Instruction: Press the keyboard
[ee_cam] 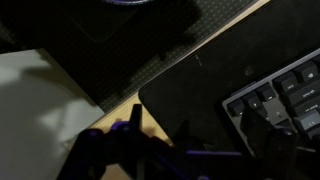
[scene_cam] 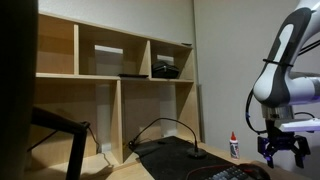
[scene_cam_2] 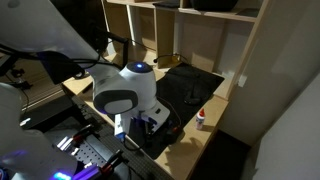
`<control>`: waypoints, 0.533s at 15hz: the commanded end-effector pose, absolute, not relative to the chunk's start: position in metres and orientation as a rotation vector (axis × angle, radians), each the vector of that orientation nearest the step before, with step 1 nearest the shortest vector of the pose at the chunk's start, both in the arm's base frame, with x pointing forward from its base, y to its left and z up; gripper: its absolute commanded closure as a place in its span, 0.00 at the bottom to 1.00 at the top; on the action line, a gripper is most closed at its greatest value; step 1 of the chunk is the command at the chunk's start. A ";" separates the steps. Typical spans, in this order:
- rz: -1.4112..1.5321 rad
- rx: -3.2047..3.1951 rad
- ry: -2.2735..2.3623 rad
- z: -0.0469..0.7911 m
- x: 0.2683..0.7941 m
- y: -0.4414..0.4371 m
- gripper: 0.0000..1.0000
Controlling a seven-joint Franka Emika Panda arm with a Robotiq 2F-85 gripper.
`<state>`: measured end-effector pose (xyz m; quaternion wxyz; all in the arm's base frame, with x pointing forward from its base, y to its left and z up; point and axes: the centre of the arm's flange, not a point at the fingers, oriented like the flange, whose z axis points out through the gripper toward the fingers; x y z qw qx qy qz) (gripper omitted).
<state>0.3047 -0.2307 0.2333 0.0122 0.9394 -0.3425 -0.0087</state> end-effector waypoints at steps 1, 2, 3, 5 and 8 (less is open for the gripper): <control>-0.027 2.928 -1.068 0.233 0.305 -0.231 0.00; -0.027 2.928 -1.068 0.233 0.305 -0.231 0.00; -0.057 2.928 -1.069 0.224 0.308 -0.228 0.00; 0.052 2.921 -1.116 0.200 0.315 -0.220 0.00; 0.153 2.862 -1.176 0.179 0.328 -0.219 0.00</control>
